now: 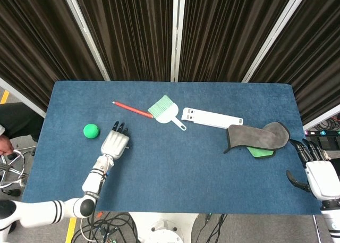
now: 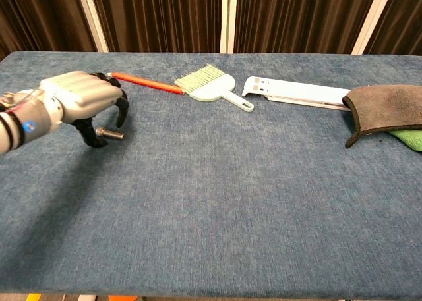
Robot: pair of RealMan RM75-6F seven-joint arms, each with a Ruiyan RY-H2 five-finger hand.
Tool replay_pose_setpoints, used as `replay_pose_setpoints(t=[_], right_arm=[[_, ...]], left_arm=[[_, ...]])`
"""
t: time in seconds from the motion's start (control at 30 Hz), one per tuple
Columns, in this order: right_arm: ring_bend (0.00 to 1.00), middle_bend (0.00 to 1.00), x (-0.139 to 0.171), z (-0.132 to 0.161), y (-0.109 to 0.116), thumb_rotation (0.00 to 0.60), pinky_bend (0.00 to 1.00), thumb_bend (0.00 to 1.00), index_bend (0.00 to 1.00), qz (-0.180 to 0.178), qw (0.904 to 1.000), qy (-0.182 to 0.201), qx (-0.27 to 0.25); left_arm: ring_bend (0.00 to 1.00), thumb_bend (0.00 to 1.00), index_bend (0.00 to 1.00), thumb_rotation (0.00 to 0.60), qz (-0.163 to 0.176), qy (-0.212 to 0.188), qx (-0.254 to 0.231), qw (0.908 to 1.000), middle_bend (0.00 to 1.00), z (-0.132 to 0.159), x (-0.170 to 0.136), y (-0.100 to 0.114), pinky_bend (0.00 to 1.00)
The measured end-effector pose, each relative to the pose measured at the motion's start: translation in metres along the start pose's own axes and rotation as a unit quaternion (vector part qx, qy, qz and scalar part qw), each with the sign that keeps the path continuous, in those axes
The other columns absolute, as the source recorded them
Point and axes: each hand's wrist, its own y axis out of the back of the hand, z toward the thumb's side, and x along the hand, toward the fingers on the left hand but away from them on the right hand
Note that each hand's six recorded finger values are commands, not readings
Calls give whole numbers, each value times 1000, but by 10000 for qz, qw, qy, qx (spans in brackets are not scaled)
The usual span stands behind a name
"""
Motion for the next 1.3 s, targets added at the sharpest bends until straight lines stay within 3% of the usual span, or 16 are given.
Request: replay_pose_setpoints(t=[0.4,0.9,1.1,1.3], right_arm=[[0,118,0,-4,-1,600,0,258,48,15,10000,-41,-14],[0,118,1,-6,-2,600,0,258,48,24,10000,-70,-26],[0,118,1,-6,-1,600,0,258,48,17,10000,-76,-25],[0,118,2,-7,-2,600,0,258,48,22,10000,-88,-23]], left_arm=[[40,336,495,600,-128,60,-284,9995,183,8,6,-5,0],[40,425,555,600,-52,56,-560,9984,197,10,9,-5,0],[40,433,557,600,40,17,-1179,9930,198,9,7,-1,0],[40,434,554,600,90,-44,-2278,9736,200,5,5,0,0]])
